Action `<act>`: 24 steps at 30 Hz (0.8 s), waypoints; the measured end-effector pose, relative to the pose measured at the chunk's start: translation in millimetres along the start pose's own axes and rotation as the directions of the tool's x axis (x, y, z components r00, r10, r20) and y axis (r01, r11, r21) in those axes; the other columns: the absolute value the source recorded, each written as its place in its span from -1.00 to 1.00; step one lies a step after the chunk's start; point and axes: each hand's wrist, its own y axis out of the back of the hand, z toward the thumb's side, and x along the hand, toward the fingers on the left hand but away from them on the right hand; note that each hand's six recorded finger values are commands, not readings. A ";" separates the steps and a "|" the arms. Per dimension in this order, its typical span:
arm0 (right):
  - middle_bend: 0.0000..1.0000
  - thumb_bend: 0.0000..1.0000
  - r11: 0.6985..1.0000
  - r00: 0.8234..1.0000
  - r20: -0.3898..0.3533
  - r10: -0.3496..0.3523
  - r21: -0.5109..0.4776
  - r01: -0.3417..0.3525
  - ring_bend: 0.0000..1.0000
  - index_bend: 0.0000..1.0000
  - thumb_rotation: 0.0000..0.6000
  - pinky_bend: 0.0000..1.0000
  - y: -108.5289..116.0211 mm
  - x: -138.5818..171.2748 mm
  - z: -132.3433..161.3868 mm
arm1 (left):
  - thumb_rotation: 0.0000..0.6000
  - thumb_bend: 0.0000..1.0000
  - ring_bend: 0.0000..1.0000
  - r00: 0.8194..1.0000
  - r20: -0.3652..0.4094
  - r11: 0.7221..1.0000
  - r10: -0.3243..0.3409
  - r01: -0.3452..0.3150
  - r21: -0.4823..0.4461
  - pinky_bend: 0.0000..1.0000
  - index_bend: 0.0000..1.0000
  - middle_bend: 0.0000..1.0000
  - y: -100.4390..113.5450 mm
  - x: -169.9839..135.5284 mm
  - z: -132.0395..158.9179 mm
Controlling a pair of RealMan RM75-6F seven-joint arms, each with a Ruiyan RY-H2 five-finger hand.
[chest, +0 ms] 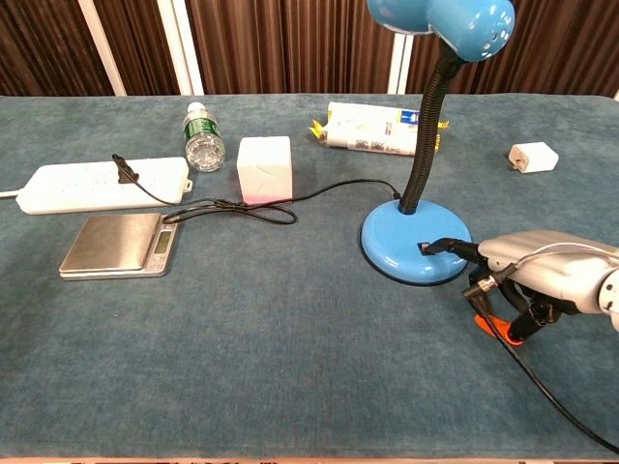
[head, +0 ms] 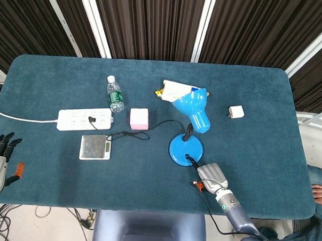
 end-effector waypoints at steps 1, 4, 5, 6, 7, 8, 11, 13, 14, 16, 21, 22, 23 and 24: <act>0.11 0.01 1.000 1.000 0.002 0.000 -0.001 0.000 0.36 -0.79 1.00 1.00 0.3 -0.3 -0.2 | 1.00 -0.09 -1.00 1.000 0.000 1.000 0.000 0.000 0.000 -1.00 -0.67 -0.92 0.0 0.0 -0.1; 0.11 0.01 1.000 1.000 0.006 -0.012 -0.007 0.012 0.28 -0.89 1.00 1.00 4.2 -1.3 -0.8 | 1.00 -0.09 -1.00 1.000 -0.001 1.000 0.001 -0.001 0.000 -1.00 -0.66 -0.92 0.2 0.2 -0.3; 0.10 0.01 1.000 1.000 0.009 -0.019 -0.011 0.019 0.23 -0.92 1.00 1.00 6.4 -1.4 -1.2 | 1.00 -0.09 -1.00 1.000 -0.002 1.000 0.001 -0.001 0.000 -1.00 -0.66 -0.92 0.4 0.3 -0.5; 0.09 0.00 0.999 1.000 0.012 -0.029 -0.016 0.029 0.20 -0.94 1.00 1.00 9.4 -1.4 -1.7 | 1.00 -0.09 -1.00 1.000 -0.002 1.000 0.001 -0.001 0.000 -1.00 -0.66 -0.92 0.4 0.3 -0.5; 0.05 0.00 0.999 0.999 0.016 -0.045 -0.026 0.046 0.14 -0.97 1.00 1.00 14.6 -0.8 -2.8 | 1.00 -0.09 -1.00 1.000 -0.002 1.000 0.001 -0.001 0.000 -1.00 -0.66 -0.92 0.5 0.3 -0.5; -0.01 0.00 0.998 0.998 0.020 -0.058 -0.037 0.058 0.06 -1.00 1.00 1.00 18.9 0.1 -3.9 | 1.00 -0.09 -1.00 1.000 -0.001 1.000 0.001 -0.001 0.000 -1.00 -0.66 -0.92 0.6 0.2 -0.6; -0.19 -0.07 0.992 0.995 0.039 -0.097 -0.082 0.100 -0.13 -1.00 1.00 1.00 35.4 6.3 -10.3 | 1.00 -0.09 -1.00 1.000 -0.002 1.000 -0.001 0.001 0.001 -1.00 -0.66 -0.92 0.4 -0.1 -0.9; -0.30 -0.19 0.985 0.991 0.058 -0.119 -0.115 0.125 -0.24 -1.00 1.00 1.00 47.9 14.1 -17.3 | 1.00 -0.09 -1.00 1.000 -0.003 1.000 0.000 0.000 0.001 -1.00 -0.67 -0.92 0.6 -0.2 -1.1; -0.34 -0.24 0.983 0.989 0.068 -0.128 -0.127 0.136 -0.29 -1.00 1.00 1.00 53.3 18.5 -21.1 | 1.00 -0.09 -1.00 1.000 -0.003 1.000 0.000 0.000 0.001 -1.00 -0.67 -0.92 0.6 -0.2 -1.0; -0.48 -0.35 0.976 0.984 0.097 -0.148 -0.146 0.161 -0.43 -1.00 1.00 1.00 66.3 31.2 -32.2 | 1.00 -0.09 -1.00 1.000 -0.001 1.000 0.001 -0.001 0.003 -1.00 -0.66 -0.92 0.6 -0.5 -0.4; -0.71 -0.46 0.969 0.967 0.181 -0.182 -0.136 0.208 -0.67 -1.00 1.00 1.00 89.5 71.9 -63.8 | 1.00 -0.09 -1.00 1.000 0.001 1.000 0.002 -0.002 0.010 -1.00 -0.66 -0.92 0.0 -1.3 0.8; -0.72 -0.46 0.968 0.961 0.202 -0.191 -0.124 0.218 -0.69 -1.00 1.00 1.00 92.9 84.0 -71.8 | 1.00 -0.09 -1.00 1.000 0.002 1.000 0.004 -0.004 0.011 -1.00 -0.66 -0.92 0.1 -1.4 0.9; -0.73 -0.48 0.967 0.956 0.215 -0.201 -0.112 0.229 -0.71 -1.00 1.00 1.00 95.2 92.2 -76.9 | 1.00 -0.09 -1.00 1.000 0.002 1.000 0.005 -0.005 0.011 -1.00 -0.66 -0.92 0.3 -1.5 1.1; -0.75 -0.52 0.965 0.951 0.225 -0.213 -0.102 0.240 -0.73 -1.00 1.00 1.00 96.8 99.3 -80.7 | 1.00 -0.09 -1.00 1.000 0.002 1.000 0.007 -0.007 0.011 -1.00 -0.66 -0.92 0.6 -1.5 1.2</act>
